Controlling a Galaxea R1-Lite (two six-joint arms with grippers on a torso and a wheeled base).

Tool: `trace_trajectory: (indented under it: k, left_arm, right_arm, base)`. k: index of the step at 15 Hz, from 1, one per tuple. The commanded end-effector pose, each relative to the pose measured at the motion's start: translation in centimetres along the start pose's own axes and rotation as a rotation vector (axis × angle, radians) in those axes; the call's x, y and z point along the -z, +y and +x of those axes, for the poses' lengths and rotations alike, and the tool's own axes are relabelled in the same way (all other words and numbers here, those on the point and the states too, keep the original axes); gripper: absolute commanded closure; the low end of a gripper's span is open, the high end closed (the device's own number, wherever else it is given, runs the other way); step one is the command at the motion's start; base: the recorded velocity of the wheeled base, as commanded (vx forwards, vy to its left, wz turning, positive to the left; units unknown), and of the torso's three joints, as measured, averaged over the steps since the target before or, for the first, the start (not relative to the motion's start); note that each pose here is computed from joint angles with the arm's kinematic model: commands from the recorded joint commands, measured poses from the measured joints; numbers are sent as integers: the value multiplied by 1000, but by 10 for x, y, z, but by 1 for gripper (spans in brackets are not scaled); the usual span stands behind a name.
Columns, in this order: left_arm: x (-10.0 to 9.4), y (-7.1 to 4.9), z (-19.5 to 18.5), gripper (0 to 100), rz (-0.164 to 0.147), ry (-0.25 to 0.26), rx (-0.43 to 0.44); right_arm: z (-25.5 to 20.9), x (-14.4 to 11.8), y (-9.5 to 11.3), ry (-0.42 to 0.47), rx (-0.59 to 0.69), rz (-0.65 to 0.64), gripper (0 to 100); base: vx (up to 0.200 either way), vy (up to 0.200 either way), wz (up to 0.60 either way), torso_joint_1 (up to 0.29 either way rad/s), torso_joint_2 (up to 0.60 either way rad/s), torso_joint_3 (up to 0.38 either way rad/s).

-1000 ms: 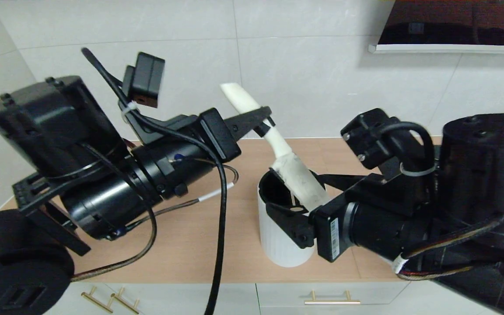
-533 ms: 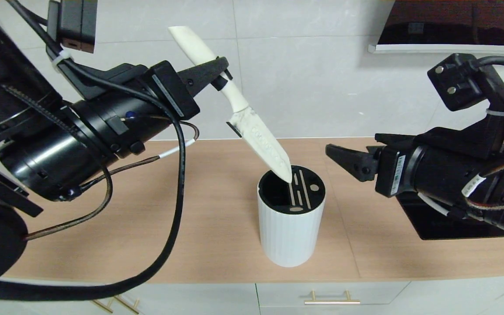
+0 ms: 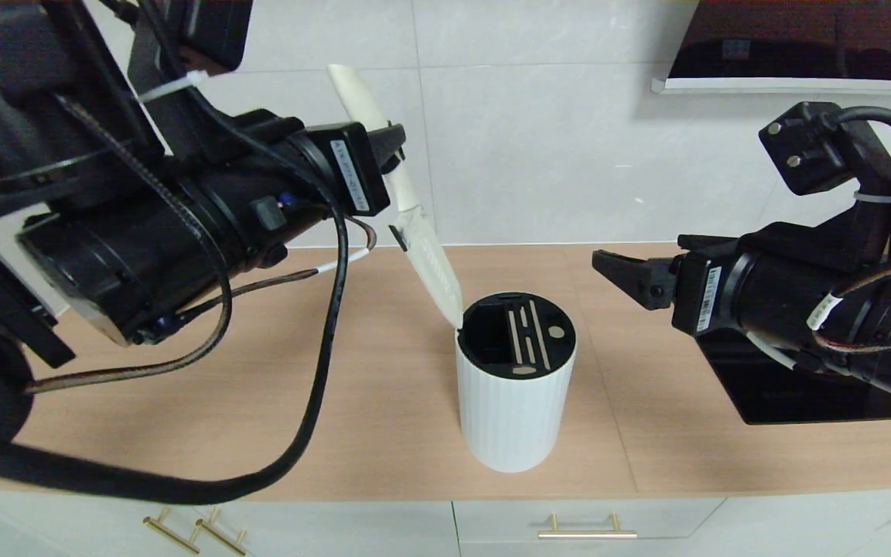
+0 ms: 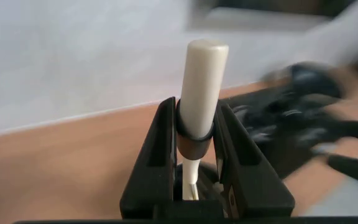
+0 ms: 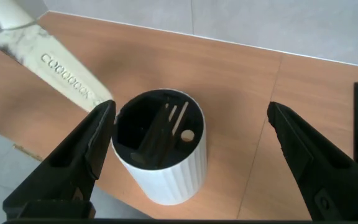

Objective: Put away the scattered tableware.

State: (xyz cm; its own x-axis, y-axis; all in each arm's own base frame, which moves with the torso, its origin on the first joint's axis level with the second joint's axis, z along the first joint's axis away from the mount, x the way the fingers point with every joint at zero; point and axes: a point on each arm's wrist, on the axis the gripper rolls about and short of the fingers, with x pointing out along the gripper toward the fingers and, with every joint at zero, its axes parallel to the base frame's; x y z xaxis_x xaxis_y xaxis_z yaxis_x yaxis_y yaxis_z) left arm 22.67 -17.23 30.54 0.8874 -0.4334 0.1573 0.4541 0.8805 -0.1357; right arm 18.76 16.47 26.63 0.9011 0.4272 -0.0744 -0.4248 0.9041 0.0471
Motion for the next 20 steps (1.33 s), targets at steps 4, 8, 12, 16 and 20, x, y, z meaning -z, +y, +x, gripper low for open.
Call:
trace_trajectory:
  k: [4, 8, 12, 16, 20]
  left_arm:
    - [0, -26, 6, 100, 63, 49, -43]
    - [14, -40, 12, 100, 70, 85, -33]
    - [27, -51, 23, 100, 66, 103, -46]
    - [30, -56, 36, 100, 63, 88, -74]
    - [43, -63, 42, 100, 72, 116, -65]
  right_arm:
    - [12, 8, -6, 33, 35, -12, 0]
    - [14, 9, -7, 37, 38, -13, 0]
    - [14, 9, -10, 35, 49, -13, 0]
    - [14, 9, -10, 34, 48, -13, 0]
    - [15, 10, -9, 41, 49, -15, 0]
  base:
    - [0, 0, 0, 0, 0, 0]
    - [0, 0, 0, 0, 0, 0]
    - [0, 0, 0, 0, 0, 0]
    - [0, 0, 0, 0, 0, 0]
    - [0, 0, 0, 0, 0, 0]
